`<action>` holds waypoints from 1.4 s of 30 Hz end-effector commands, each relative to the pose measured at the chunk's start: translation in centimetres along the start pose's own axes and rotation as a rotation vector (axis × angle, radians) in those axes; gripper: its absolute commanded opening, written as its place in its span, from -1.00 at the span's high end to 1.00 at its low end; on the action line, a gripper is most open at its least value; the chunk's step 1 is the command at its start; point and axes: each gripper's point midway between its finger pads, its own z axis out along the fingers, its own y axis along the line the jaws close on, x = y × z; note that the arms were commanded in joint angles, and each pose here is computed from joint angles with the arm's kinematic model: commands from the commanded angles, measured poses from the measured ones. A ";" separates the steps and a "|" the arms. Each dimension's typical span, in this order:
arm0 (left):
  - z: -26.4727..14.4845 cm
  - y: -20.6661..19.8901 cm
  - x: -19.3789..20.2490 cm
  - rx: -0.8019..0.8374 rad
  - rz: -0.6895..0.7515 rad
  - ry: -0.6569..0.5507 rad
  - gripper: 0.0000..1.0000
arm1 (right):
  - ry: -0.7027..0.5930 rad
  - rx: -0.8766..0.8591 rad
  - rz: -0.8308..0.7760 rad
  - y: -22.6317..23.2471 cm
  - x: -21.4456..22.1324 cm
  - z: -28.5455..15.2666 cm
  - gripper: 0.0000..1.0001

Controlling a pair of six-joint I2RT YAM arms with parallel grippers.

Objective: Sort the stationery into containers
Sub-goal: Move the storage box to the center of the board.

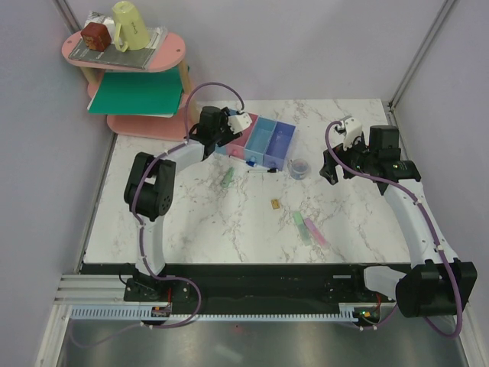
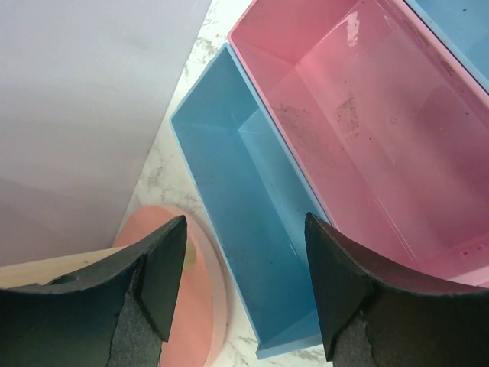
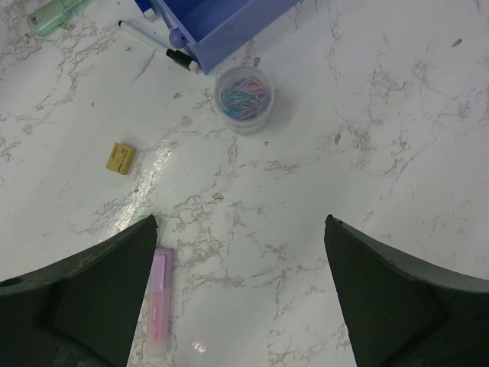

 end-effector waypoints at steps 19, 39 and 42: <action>-2.3 -12.0 -0.4 0.346 -0.207 0.110 -0.41 | 0.047 -0.073 -0.059 1.5 1.8 3.0 -0.96; -6.8 -14.1 -1.4 0.437 -0.346 0.179 -0.41 | 0.149 -0.010 -0.112 -3.5 2.9 13.1 -0.96; -7.1 -14.2 -1.7 0.444 -0.348 0.180 -0.41 | 0.168 0.026 -0.122 -4.6 3.2 13.9 -0.96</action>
